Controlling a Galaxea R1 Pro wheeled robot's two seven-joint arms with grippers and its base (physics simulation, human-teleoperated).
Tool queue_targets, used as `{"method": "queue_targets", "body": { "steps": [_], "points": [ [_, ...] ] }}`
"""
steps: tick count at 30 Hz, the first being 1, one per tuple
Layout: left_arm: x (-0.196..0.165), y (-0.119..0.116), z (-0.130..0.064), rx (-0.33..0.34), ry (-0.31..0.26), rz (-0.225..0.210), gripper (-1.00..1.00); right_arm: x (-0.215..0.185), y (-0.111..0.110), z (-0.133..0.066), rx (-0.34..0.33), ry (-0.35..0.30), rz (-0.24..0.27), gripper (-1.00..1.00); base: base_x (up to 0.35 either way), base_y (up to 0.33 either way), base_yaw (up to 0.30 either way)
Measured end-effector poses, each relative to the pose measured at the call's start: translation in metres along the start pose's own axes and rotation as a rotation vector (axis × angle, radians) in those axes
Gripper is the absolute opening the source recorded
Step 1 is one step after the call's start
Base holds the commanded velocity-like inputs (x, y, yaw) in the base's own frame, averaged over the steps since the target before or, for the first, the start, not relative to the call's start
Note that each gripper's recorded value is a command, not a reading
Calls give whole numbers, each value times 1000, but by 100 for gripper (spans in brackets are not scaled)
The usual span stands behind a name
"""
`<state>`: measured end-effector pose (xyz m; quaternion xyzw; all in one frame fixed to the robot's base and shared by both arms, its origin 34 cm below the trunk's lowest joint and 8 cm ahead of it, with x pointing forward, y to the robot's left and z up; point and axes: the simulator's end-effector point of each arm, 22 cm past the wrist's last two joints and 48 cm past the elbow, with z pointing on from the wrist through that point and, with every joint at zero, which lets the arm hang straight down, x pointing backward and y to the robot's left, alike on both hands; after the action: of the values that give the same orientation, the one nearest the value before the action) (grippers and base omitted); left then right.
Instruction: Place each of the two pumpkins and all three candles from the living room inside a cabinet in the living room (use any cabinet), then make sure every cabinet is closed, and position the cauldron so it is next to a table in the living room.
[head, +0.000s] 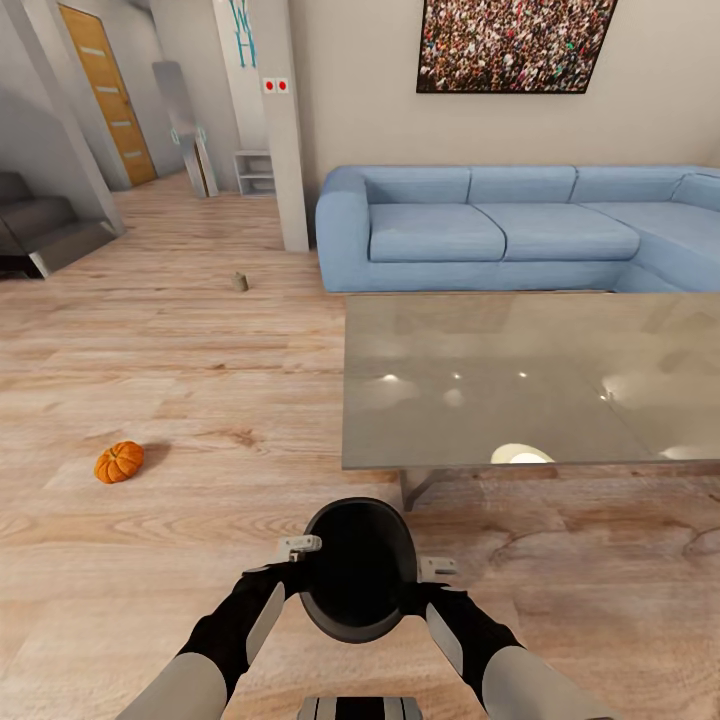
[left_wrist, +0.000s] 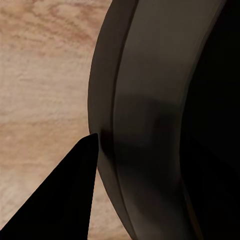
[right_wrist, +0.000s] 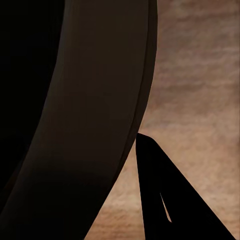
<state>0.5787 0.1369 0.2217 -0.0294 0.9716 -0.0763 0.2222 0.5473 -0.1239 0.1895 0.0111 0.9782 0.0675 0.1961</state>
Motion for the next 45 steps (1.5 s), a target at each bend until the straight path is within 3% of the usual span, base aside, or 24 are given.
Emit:
{"method": "queue_targets", "body": {
  "steps": [8, 9, 15, 16, 18, 34, 45],
  "points": [
    [0, 0, 0, 0, 0, 0, -100, 0, 0, 0, 1, 0, 0, -100, 0, 0, 0],
    [0, 0, 0, 0, 0, 0, -100, 0, 0, 0, 1, 0, 1, 100, 0, 0, 0],
    [-2, 3, 4, 12, 11, -8, -100, -3, 4, 5, -11, -9, 1, 100, 0, 0, 0],
    [-2, 3, 4, 12, 11, -8, 100, -3, 4, 5, -11, -9, 1, 100, 0, 0, 0],
    [12, -5, 8, 24, 28, -24, 100, -2, 3, 6, -8, -9, 0, 100, 0, 0, 0],
    [12, -5, 8, 24, 28, -24, 100, -2, 3, 6, -9, -9, 1, 100, 0, 0, 0],
    [-9, -9, -7, 29, -15, -16, 100, -19, 6, -9, -11, -46, -8, 100, 0, 0, 0]
  ]
}}
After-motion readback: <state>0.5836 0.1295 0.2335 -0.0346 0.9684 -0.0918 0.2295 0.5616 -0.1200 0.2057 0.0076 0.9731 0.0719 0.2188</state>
